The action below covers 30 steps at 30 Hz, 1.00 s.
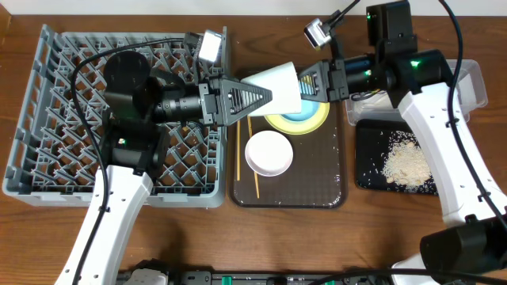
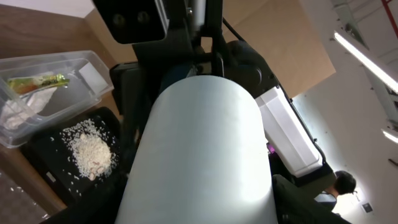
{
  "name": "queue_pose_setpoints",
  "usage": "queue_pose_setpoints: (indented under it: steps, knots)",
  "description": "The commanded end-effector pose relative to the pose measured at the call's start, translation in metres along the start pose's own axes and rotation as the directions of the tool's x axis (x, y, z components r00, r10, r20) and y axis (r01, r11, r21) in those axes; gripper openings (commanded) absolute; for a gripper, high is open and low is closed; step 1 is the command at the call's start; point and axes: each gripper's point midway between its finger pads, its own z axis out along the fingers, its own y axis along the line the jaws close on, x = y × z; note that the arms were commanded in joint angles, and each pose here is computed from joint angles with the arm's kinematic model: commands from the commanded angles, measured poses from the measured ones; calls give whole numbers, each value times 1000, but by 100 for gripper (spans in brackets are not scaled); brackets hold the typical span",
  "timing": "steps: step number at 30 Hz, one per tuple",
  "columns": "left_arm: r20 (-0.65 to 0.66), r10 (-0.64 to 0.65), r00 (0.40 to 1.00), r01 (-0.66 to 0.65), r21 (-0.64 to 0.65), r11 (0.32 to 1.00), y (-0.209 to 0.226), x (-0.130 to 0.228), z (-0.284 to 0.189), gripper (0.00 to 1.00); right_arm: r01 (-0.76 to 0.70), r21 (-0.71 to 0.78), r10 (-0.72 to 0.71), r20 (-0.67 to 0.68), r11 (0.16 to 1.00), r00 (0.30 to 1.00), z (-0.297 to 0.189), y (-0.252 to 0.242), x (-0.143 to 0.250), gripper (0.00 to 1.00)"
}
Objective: Sort waste into correct bins and load items into the dishwasher
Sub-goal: 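Grasp the white cup with the left gripper from the right gripper, then carry the white cup into the dish rack and release it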
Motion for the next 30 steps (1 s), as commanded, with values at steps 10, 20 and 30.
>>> queue_pose_setpoints:
  steps: [10, 20, 30]
  knots:
    - [55, 188, 981, -182, -98, 978, 19, -13, -13, 62, -125, 291, 80, 161, 949, 984, -51, -58, -16, 29]
    - [113, 139, 984, -6, -755, 656, 155, 0, -85, 54, -238, 538, 101, 272, 808, 957, -117, -106, -8, 32]
    - [157, 143, 977, 128, -972, 195, 146, 10, -178, 53, -264, 844, 194, 193, 467, 962, -164, -148, 50, 31]
